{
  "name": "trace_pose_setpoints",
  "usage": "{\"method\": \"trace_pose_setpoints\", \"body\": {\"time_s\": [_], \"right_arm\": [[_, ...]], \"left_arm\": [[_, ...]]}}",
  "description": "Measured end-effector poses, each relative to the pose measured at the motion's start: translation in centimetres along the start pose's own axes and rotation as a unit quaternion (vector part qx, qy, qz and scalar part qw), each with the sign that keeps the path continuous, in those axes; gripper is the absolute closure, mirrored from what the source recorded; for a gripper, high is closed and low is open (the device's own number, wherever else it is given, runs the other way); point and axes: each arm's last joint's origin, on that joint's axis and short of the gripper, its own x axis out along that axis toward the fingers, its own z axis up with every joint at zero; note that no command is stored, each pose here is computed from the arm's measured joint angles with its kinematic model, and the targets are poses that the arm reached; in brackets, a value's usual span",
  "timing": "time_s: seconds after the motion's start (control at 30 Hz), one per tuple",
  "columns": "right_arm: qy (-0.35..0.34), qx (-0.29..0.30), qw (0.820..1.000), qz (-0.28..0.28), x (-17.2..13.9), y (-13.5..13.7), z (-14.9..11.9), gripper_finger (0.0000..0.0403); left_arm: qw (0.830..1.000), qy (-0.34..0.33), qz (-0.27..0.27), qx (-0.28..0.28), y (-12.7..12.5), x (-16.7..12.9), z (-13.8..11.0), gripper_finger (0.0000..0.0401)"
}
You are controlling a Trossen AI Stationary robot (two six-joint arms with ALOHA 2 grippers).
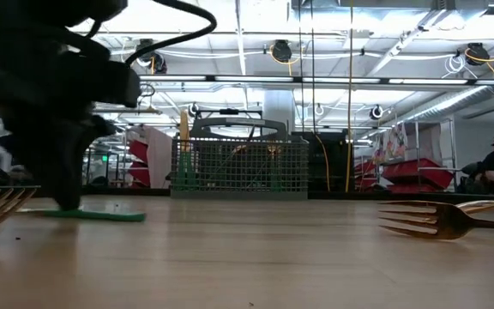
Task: Sort silverware
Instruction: Put the green knife into the gray bin
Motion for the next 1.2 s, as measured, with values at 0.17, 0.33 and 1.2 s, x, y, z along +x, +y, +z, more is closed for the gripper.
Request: {"method": "trace_pose_setpoints", "body": {"time_s": [0.17,0.33,1.2], "right_arm": [[0.0,-0.003,1.0,0.0,0.0,0.0,0.0,0.0229],[0.0,-0.004,1.0,0.0,0.0,0.0,0.0,0.0229],[0.0,-0.029,1.0,0.0,0.0,0.0,0.0,0.0229]], "left_arm": [[1.0,0.003,0.026,-0.017,1.2,-0.7,1.2,0.04],[0.999,0.026,0.042,0.005,1.5,-1.9,1.9,0.0394],[0.999,0.029,0.037,0.002,3.4,-3.4,-1.8,0.0179]]}}
